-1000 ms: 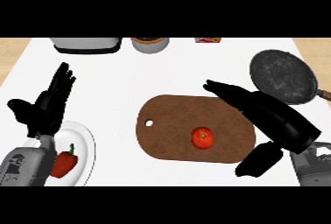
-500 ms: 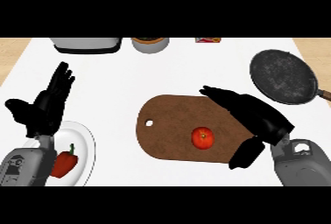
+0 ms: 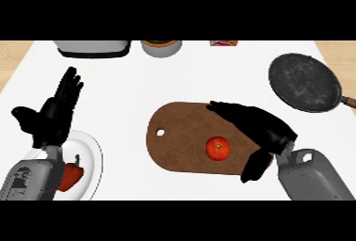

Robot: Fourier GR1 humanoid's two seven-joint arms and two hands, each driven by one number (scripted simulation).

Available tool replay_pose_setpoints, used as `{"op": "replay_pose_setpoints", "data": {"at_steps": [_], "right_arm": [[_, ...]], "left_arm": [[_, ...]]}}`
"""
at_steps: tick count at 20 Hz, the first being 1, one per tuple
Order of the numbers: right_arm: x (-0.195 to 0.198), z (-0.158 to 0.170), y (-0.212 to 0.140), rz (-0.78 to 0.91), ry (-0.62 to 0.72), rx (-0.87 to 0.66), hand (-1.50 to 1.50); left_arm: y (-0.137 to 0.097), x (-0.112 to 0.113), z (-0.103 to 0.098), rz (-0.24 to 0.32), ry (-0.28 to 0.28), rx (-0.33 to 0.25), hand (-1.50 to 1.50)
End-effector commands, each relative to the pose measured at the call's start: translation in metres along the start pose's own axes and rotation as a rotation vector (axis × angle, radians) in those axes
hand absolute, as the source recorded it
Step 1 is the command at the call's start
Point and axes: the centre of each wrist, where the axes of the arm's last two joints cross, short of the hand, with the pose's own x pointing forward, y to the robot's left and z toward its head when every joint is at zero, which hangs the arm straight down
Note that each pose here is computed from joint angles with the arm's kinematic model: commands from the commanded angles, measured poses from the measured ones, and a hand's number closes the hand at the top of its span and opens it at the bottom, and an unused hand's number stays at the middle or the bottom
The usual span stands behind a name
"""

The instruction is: Pick the tomato from the cutting board and place it in the pan

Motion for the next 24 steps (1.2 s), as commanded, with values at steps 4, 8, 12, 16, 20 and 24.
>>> {"op": "replay_pose_setpoints", "data": {"at_steps": [4, 8, 12, 16, 20, 24], "right_arm": [[0.018, -0.015, 0.017, 0.099, 0.060, 0.053, -1.50], [0.012, -0.024, 0.024, 0.174, 0.112, 0.073, -1.50], [0.001, -0.033, 0.035, 0.220, 0.150, 0.100, -1.50], [0.006, -0.029, 0.019, 0.203, 0.147, 0.130, -1.50], [0.021, -0.046, 0.035, 0.205, 0.153, 0.120, -1.50], [0.010, -0.056, 0.039, 0.230, 0.159, 0.140, -1.50]], "left_arm": [[0.002, 0.001, -0.013, 0.019, 0.003, -0.002, 0.00], [-0.006, -0.004, 0.016, 0.000, -0.006, -0.011, 0.00], [0.007, 0.014, -0.003, -0.006, 0.011, 0.006, 0.00], [0.019, 0.003, -0.001, 0.021, 0.008, -0.013, 0.00], [0.007, 0.012, 0.005, -0.008, 0.010, 0.009, 0.00], [-0.019, -0.008, -0.001, -0.004, -0.010, -0.019, 0.00]]}}
